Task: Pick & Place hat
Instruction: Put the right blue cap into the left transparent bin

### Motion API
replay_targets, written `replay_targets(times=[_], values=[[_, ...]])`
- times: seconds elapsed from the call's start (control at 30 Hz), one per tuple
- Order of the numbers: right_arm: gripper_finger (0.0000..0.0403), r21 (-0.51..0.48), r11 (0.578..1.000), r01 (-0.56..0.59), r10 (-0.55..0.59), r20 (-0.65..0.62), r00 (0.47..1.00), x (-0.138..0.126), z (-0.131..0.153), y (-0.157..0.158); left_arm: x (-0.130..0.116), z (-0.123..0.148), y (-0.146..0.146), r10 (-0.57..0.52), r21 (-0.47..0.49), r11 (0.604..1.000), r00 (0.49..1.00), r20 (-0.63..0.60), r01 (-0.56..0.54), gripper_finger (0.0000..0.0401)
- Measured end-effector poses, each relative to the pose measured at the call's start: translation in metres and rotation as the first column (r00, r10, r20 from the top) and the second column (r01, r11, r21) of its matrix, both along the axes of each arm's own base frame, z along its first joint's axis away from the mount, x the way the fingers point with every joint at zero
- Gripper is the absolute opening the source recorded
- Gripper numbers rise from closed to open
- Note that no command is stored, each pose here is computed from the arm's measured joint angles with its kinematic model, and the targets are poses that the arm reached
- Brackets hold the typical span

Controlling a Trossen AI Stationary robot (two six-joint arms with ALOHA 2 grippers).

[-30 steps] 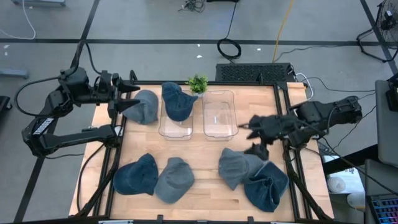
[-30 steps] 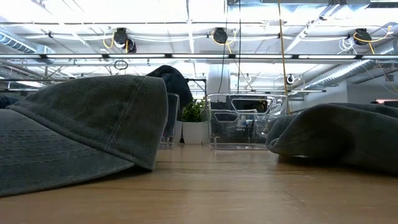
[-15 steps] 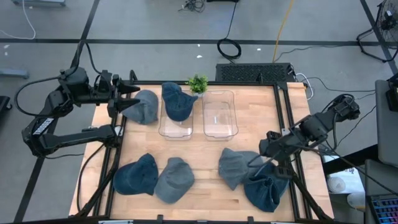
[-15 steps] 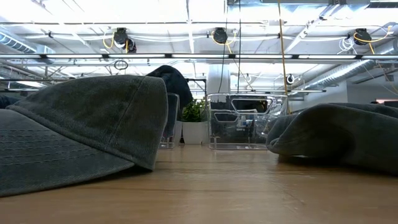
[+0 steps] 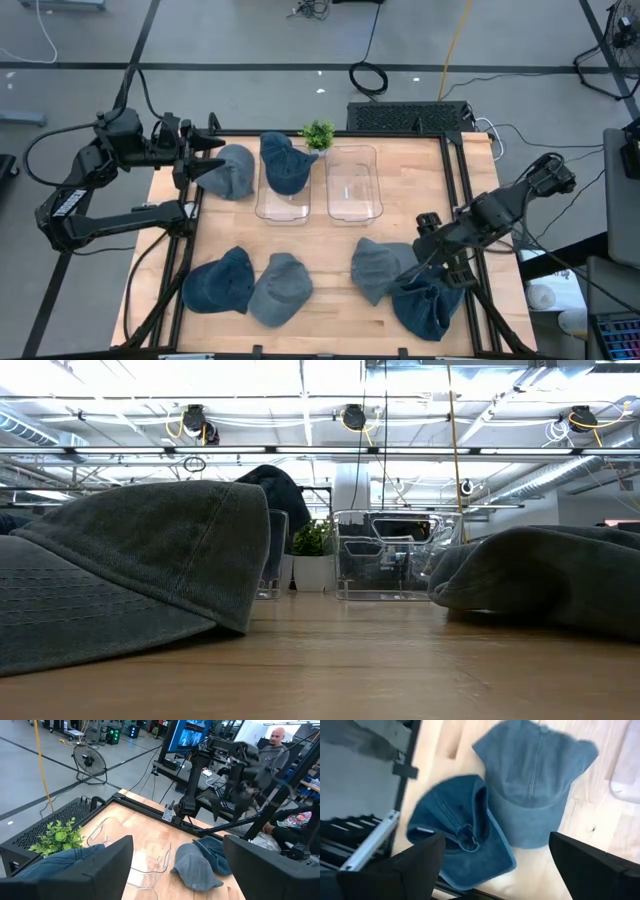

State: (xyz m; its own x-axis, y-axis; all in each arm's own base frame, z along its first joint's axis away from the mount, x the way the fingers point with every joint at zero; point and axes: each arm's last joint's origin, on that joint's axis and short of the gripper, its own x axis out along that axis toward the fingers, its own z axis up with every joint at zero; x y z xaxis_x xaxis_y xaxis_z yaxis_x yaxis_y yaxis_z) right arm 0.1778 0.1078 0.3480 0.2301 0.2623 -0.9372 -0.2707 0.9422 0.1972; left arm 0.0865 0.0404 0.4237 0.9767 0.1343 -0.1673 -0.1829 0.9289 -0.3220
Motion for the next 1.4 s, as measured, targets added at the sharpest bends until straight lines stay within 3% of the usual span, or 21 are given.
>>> replay_targets(times=[0.1,0.33,0.63,0.73,0.87,1.23,1.4], values=[[0.0345,0.017,0.999,-0.035,0.036,-0.032,0.999,0.005,-0.017,0.004,0.0,0.0,0.0,0.0,0.0,1.0,1.0,0.0,0.0,0.0304],[0.0345,0.021,0.99,-0.138,0.137,0.033,0.99,0.015,-0.057,0.011,0.0,0.0,0.0,0.001,0.0,1.0,1.0,0.0,-0.001,0.0298],[0.0345,-0.026,0.961,-0.274,0.272,-0.071,0.96,0.003,-0.112,0.006,0.0,0.0,0.0,0.0,0.0,1.0,1.0,0.0,0.0,0.0312],[0.0345,0.003,0.95,-0.312,0.312,-0.067,0.948,0.001,-0.126,0.007,0.0,0.0,0.0,0.001,-0.001,1.0,1.0,0.0,-0.001,0.0311],[0.0345,0.067,0.942,-0.328,0.333,-0.075,0.94,-0.002,-0.139,0.007,0.0,0.0,0.0,0.001,-0.002,1.0,1.0,0.0,-0.001,0.0304],[0.0344,0.098,0.934,-0.342,0.348,-0.042,0.937,-0.007,-0.165,0.007,0.0,0.0,0.0,0.003,-0.014,1.0,1.0,0.001,-0.003,0.0294],[0.0307,0.096,0.932,-0.35,0.355,-0.043,0.934,-0.008,-0.168,0.006,0.0,0.0,0.0,0.002,-0.014,1.0,1.0,0.001,-0.002,0.0294]])
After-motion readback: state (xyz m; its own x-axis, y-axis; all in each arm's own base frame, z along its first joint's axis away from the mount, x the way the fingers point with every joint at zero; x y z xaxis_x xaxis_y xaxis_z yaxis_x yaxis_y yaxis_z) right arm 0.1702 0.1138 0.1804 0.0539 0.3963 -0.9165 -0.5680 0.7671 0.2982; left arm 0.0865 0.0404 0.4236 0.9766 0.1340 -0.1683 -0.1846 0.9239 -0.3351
